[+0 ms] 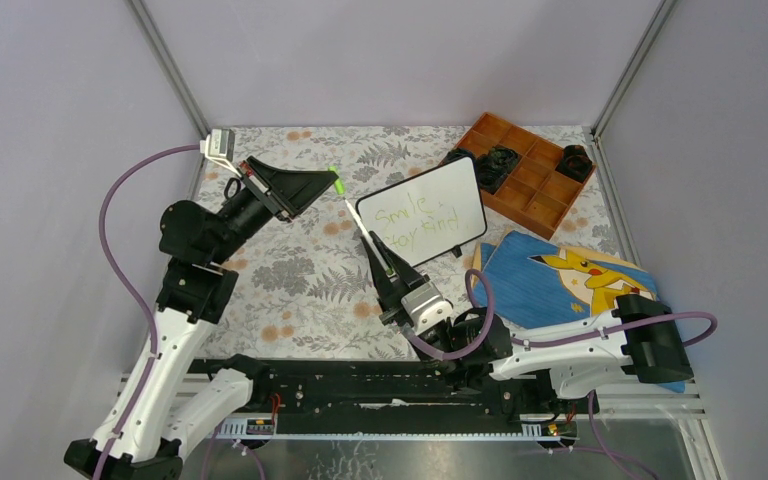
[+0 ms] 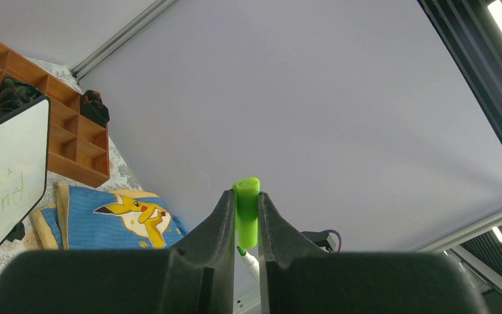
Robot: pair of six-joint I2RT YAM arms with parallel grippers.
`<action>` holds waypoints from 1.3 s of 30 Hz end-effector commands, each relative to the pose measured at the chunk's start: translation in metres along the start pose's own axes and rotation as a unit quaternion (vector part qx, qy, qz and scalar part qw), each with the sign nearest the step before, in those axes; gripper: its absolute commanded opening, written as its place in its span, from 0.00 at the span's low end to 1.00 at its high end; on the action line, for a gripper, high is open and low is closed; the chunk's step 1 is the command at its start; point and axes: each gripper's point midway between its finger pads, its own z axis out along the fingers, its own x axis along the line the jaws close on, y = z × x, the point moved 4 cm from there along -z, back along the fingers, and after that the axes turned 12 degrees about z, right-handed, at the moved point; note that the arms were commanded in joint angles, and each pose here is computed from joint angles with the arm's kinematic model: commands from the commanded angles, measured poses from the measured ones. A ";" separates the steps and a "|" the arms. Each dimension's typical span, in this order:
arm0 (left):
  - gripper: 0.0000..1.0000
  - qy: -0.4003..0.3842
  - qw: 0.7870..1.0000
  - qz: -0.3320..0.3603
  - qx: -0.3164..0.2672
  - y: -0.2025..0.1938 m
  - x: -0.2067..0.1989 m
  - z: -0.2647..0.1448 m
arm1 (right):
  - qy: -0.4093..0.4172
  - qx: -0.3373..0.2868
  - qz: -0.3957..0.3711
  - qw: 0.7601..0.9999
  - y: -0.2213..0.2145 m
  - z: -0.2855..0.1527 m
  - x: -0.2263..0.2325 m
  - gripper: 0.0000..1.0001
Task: Write a sentence on the whiteboard
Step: Close the whiteboard marker at the center of the board.
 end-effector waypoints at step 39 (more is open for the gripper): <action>0.00 0.000 1.000 0.012 -0.009 -0.004 -0.001 -0.005 | -0.025 -0.044 0.055 0.997 0.027 0.014 -0.008 0.00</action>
